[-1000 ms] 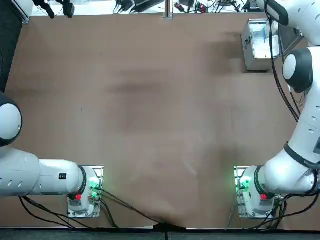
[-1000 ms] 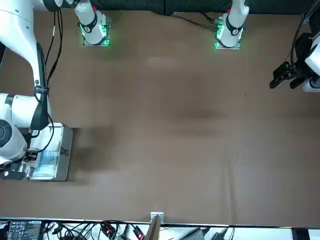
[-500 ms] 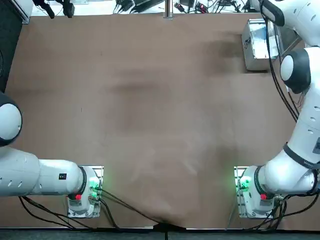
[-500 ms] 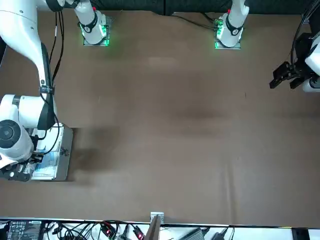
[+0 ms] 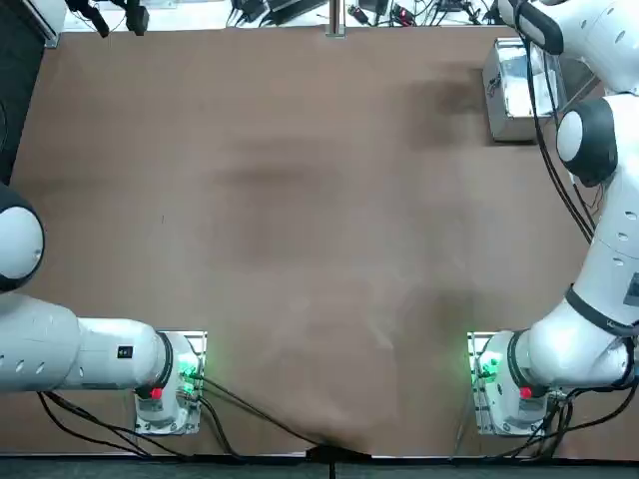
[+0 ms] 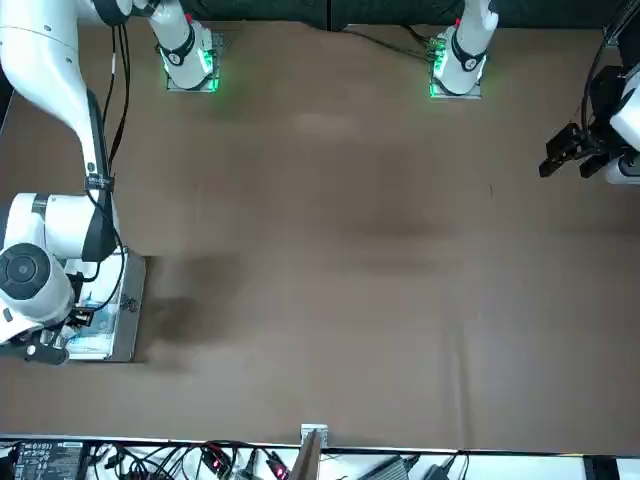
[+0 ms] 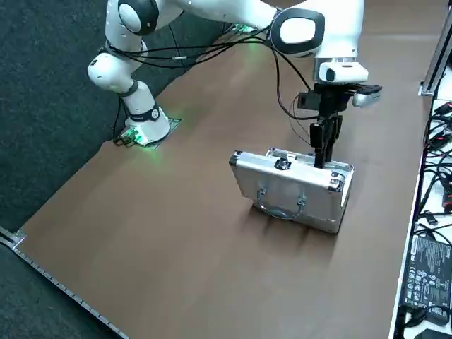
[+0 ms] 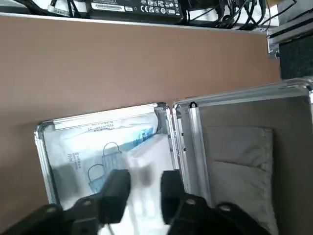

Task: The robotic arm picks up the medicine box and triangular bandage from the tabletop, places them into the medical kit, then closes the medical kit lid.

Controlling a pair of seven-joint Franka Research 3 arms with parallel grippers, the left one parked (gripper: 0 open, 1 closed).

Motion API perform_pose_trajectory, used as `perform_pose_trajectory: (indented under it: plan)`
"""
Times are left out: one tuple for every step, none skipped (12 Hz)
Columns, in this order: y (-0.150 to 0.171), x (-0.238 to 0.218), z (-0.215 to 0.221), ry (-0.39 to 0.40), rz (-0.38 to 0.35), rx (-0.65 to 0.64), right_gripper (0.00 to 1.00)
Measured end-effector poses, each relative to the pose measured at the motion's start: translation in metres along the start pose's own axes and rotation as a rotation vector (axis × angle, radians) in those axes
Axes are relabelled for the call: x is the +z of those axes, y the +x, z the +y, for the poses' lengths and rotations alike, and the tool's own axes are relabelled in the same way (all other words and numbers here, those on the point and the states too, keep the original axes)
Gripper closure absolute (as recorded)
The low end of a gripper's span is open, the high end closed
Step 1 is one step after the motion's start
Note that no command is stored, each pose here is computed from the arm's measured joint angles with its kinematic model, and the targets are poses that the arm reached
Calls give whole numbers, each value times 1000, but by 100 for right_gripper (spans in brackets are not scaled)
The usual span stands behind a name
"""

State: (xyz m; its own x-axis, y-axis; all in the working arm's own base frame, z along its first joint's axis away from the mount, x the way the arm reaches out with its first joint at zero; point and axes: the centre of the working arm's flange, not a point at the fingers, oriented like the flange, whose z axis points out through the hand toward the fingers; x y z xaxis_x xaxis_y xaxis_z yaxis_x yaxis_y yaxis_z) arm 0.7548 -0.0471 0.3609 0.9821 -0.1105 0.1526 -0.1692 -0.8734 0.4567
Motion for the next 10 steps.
perform_pose_trajectory:
  plan:
    - [0, -2, 0, 0, 2, 0, 44]
    - [1, -4, 1, 0, 4, 1, 32]
    - [1, -7, 2, -1, 3, 3, 20]
    - [0, -10, 5, -3, -3, 2, 8]
    - [-1, -13, 7, -7, -12, -9, 0]
    - [-1, -17, 11, -10, -20, -30, 0]
    - [-2, -22, 15, -13, -27, -56, 0]
    - [-3, -27, 22, -12, -34, -85, 0]
    - [-3, -34, 30, -3, -42, -114, 0]
    - [-5, -41, 41, 18, -52, -137, 0]
